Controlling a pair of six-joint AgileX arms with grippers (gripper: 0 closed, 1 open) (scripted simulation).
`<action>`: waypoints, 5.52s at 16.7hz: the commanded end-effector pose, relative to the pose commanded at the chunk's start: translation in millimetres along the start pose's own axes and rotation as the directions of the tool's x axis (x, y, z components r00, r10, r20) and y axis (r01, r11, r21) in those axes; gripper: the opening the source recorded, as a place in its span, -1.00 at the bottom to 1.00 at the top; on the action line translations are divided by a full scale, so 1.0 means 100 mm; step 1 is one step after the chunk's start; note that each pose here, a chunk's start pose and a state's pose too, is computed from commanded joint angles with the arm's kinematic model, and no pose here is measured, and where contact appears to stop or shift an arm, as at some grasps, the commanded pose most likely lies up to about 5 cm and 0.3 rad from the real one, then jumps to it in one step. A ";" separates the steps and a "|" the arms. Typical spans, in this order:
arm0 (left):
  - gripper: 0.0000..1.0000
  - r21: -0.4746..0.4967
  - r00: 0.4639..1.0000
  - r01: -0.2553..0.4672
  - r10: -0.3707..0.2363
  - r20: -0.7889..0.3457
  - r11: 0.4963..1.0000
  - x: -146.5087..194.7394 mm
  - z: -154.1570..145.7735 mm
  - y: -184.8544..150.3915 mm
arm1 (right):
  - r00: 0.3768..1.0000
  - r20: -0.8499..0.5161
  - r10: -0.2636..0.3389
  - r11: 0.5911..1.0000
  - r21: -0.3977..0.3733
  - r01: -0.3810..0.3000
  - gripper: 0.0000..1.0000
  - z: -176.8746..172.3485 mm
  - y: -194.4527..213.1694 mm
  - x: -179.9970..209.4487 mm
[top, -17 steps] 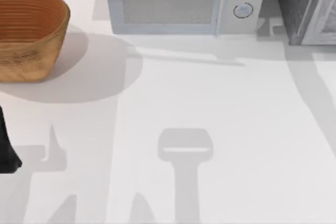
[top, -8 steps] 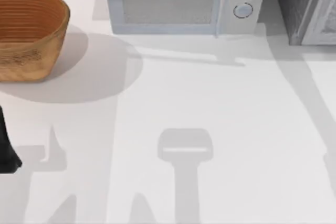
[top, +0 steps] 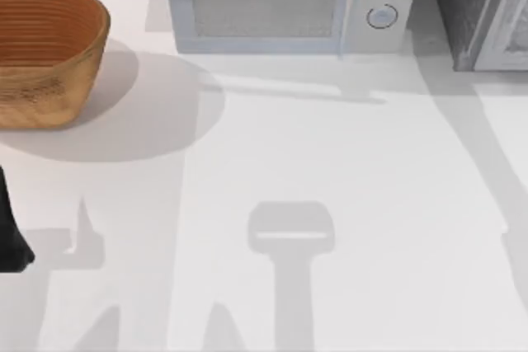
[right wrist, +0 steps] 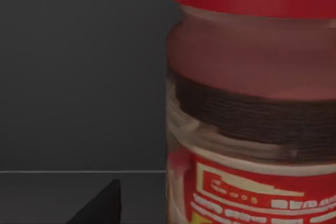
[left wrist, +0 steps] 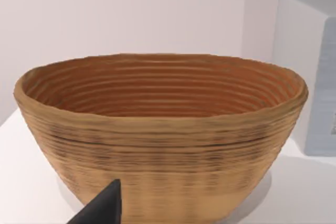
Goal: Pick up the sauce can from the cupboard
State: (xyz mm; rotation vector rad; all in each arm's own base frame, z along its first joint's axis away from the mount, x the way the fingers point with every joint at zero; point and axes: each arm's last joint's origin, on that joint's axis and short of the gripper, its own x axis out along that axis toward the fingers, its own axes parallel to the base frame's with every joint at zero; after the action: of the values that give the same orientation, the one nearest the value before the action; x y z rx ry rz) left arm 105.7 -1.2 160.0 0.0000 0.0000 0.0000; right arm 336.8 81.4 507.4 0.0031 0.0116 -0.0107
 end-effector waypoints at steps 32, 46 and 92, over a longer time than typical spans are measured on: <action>1.00 0.000 1.000 0.000 0.000 0.000 1.000 0.00 0.00 0.00 | 1.000 0.008 0.001 1.000 0.002 -0.001 -1.00 0.02 0.01 0.50; 1.00 0.000 1.000 0.000 0.000 0.000 1.000 0.00 0.00 0.00 | 1.000 0.014 0.002 1.000 0.006 -0.002 -1.00 0.58 0.04 -1.13; 1.00 0.000 1.000 0.000 0.000 0.000 1.000 0.00 0.00 0.00 | 0.999 -0.005 0.054 0.999 0.002 -0.054 -1.00 -3.46 -0.82 -2.22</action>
State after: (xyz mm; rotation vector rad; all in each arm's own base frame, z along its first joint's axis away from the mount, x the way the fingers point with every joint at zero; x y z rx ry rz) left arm 105.7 -1.2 160.0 0.0000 0.0000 0.0000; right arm 110.3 3.1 164.2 0.0056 0.0161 0.0433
